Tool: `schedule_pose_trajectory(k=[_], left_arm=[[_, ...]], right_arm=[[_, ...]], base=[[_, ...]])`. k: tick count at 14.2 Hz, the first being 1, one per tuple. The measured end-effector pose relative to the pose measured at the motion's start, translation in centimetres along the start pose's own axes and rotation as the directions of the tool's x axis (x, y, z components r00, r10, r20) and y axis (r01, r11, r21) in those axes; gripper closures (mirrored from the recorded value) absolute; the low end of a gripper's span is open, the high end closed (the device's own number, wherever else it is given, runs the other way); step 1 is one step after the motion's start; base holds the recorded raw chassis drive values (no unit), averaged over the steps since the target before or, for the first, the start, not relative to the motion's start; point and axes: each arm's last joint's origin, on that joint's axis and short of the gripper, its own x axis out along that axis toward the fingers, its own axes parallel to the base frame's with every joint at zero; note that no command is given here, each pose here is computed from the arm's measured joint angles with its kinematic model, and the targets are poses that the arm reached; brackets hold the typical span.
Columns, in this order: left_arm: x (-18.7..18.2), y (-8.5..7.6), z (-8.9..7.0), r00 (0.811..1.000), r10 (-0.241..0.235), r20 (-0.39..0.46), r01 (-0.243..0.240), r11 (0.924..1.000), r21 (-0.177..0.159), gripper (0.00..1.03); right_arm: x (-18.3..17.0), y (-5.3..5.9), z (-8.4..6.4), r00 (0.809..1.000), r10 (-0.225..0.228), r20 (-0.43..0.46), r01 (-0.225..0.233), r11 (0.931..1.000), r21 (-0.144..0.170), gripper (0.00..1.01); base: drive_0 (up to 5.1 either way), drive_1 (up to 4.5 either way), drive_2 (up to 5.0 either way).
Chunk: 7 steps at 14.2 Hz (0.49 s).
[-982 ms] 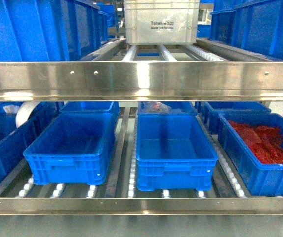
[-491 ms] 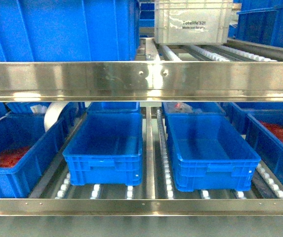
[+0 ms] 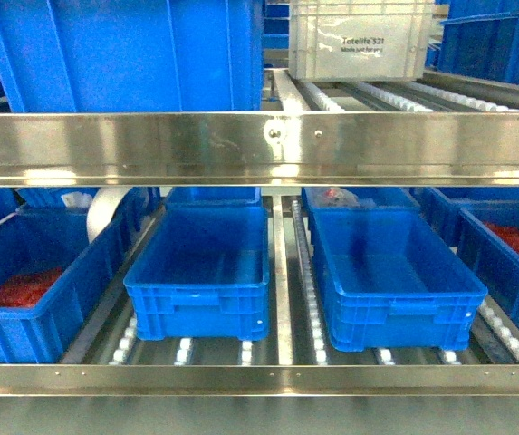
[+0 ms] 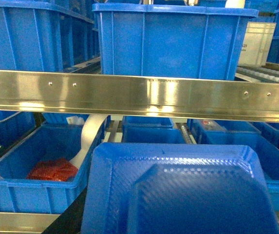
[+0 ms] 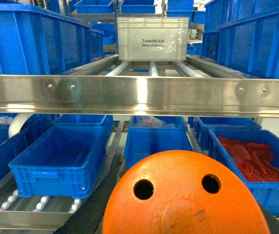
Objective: Sort blue parts and orange caps into right shelf containers
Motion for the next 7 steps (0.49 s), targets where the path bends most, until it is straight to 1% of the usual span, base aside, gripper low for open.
schedule_pose_trajectory(k=[7], left_arm=[[0.0, 0.0, 0.0, 1.0, 0.0, 0.0, 0.0, 1.0, 0.0, 0.62]], right_arm=[[0.0, 0.0, 0.0, 1.0, 0.0, 0.0, 0.0, 1.0, 0.0, 0.58]], base=[[0.0, 0.0, 0.0]])
